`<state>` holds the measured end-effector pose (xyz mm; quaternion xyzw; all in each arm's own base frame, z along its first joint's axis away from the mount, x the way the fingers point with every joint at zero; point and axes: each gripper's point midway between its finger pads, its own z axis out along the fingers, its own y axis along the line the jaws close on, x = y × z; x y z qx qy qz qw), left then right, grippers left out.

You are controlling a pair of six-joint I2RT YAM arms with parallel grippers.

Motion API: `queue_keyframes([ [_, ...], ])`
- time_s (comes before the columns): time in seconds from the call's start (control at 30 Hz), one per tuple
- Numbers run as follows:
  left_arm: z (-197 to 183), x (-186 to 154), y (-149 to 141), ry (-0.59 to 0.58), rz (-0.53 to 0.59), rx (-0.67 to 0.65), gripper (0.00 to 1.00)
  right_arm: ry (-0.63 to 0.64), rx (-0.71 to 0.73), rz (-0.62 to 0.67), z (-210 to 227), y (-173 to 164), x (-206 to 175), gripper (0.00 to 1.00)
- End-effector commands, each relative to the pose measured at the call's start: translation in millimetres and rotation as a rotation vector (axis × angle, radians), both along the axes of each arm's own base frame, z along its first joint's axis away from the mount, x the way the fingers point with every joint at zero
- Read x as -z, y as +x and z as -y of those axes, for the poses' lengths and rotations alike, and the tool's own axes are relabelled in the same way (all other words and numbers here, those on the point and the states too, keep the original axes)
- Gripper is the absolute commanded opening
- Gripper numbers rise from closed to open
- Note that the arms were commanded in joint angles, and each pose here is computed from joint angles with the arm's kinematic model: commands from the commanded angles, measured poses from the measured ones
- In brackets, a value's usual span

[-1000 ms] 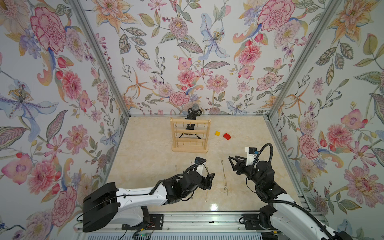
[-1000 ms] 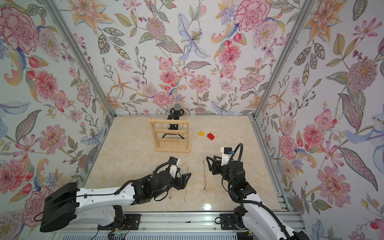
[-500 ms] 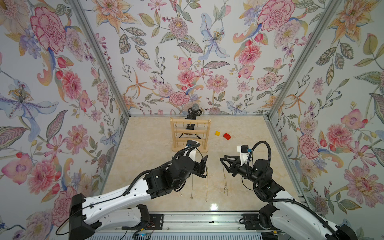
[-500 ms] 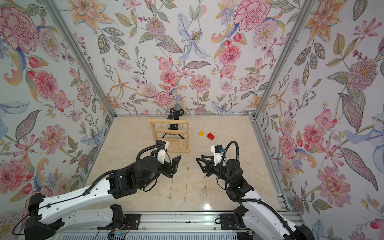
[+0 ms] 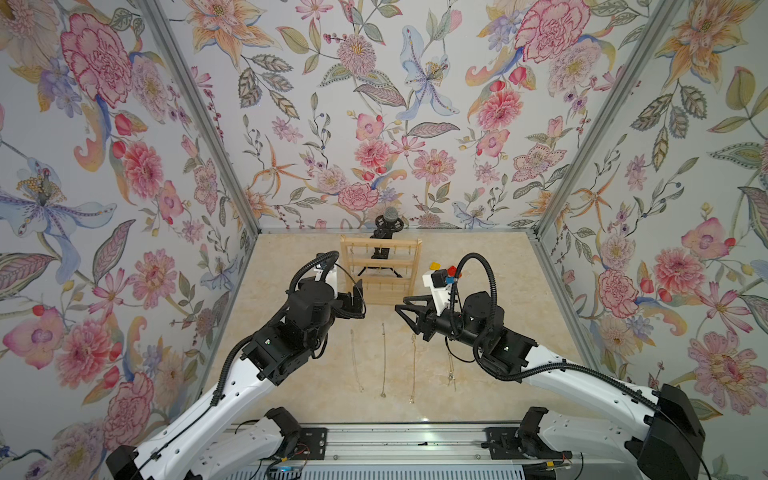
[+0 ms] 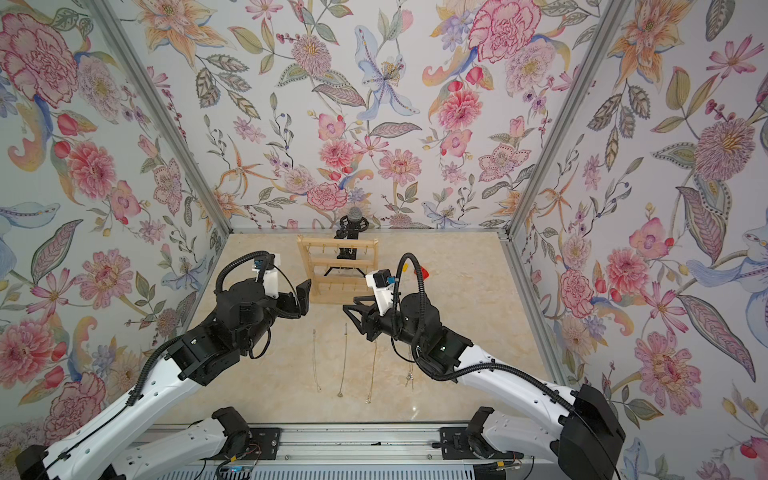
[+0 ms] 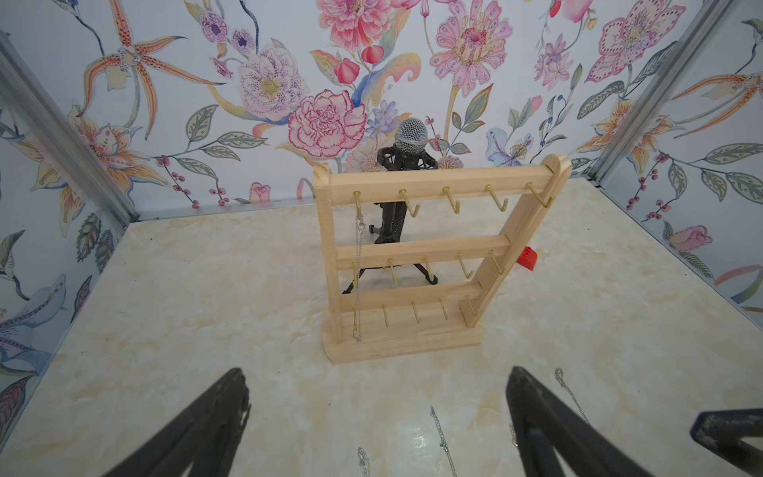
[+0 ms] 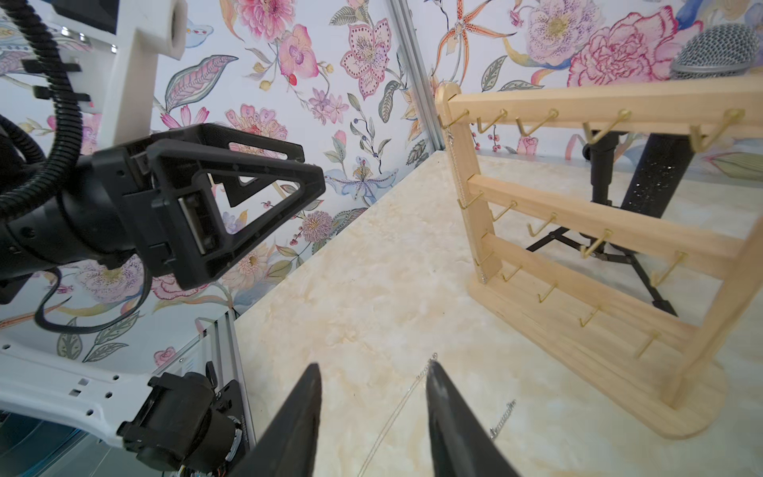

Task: Take the necklace off the jewelry display stand
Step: Take off the necklace from the stand.

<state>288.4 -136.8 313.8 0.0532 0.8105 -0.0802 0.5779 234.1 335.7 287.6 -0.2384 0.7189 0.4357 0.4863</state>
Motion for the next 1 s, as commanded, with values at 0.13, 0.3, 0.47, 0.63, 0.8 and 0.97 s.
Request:
queue_keyframes([
  [0.13,-44.4,14.2,9.4,0.013,-0.015,-0.109,0.99,-0.079,0.119,-0.016,-31.1,37.7,2.3,0.4],
  [0.3,-64.0,33.9,8.7,0.061,-0.089,-0.152,0.99,-0.09,0.149,-0.001,-58.9,56.8,-2.9,0.39],
  [0.47,-70.0,60.9,-0.6,0.114,-0.188,-0.146,0.99,-0.094,0.201,-0.011,-82.4,82.7,0.2,0.38],
  [0.63,-68.9,74.1,-12.9,0.104,-0.198,-0.109,0.99,-0.094,0.235,-0.026,-101.9,108.2,4.6,0.38],
  [0.8,-70.3,87.0,-15.7,0.109,-0.194,-0.108,0.99,-0.083,0.255,-0.041,-115.2,132.3,11.5,0.36],
  [0.97,-70.5,88.5,-15.3,0.101,-0.186,-0.109,0.99,-0.102,0.247,-0.039,-127.6,144.8,17.0,0.35],
])
